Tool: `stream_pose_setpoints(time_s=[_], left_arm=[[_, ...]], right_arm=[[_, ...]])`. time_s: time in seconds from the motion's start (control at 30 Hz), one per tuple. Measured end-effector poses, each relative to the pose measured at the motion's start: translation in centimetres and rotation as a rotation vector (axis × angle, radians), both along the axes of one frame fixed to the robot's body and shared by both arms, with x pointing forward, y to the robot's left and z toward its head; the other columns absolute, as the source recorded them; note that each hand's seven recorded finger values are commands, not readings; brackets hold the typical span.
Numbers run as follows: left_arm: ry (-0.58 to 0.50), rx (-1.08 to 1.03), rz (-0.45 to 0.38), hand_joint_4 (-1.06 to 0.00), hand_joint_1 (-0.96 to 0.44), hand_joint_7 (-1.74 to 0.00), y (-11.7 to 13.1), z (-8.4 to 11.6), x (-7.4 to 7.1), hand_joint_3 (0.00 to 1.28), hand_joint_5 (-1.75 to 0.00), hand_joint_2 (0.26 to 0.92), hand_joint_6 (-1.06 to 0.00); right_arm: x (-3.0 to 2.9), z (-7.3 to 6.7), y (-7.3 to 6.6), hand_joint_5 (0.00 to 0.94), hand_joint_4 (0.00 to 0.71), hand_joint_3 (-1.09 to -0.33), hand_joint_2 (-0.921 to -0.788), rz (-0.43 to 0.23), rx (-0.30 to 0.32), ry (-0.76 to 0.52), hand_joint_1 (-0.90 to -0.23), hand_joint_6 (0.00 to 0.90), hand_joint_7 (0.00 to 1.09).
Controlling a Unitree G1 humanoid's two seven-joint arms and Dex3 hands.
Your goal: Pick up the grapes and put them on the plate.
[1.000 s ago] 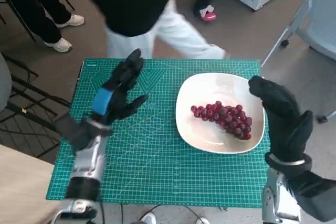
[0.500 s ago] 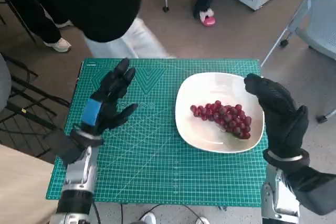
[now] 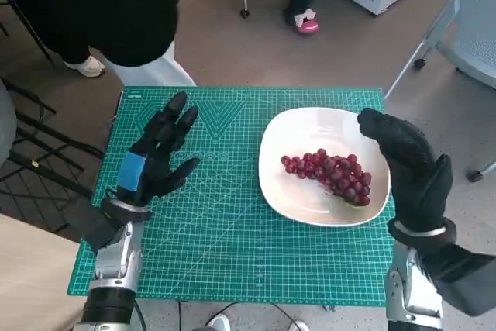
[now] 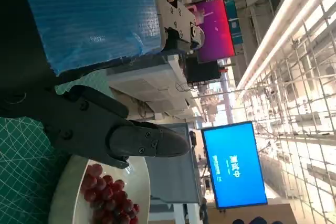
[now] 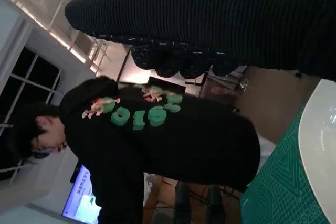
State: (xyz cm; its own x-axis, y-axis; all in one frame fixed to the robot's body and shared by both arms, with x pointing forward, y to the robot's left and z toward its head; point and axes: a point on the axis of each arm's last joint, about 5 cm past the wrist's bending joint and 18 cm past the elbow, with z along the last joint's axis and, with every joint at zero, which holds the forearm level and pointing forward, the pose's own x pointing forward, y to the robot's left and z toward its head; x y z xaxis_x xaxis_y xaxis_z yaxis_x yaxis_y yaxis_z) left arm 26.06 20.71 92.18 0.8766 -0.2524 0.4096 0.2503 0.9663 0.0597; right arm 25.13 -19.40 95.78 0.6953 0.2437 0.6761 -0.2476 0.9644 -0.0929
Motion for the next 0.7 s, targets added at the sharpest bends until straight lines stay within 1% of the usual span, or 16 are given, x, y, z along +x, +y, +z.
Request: stream_pose_setpoints(time_s=[0.7], left_arm=[[0.018, 0.001, -0.021, -0.31, -0.5, -0.02, 0.16, -0.52, -0.54, 0.25, -0.01, 0.921, -0.33]], right_arm=[[0.06, -0.26, -0.02, 0.0, 0.37, -0.805, -0.921, 0.011, -0.01, 0.014, -0.624, 0.185, 0.02]])
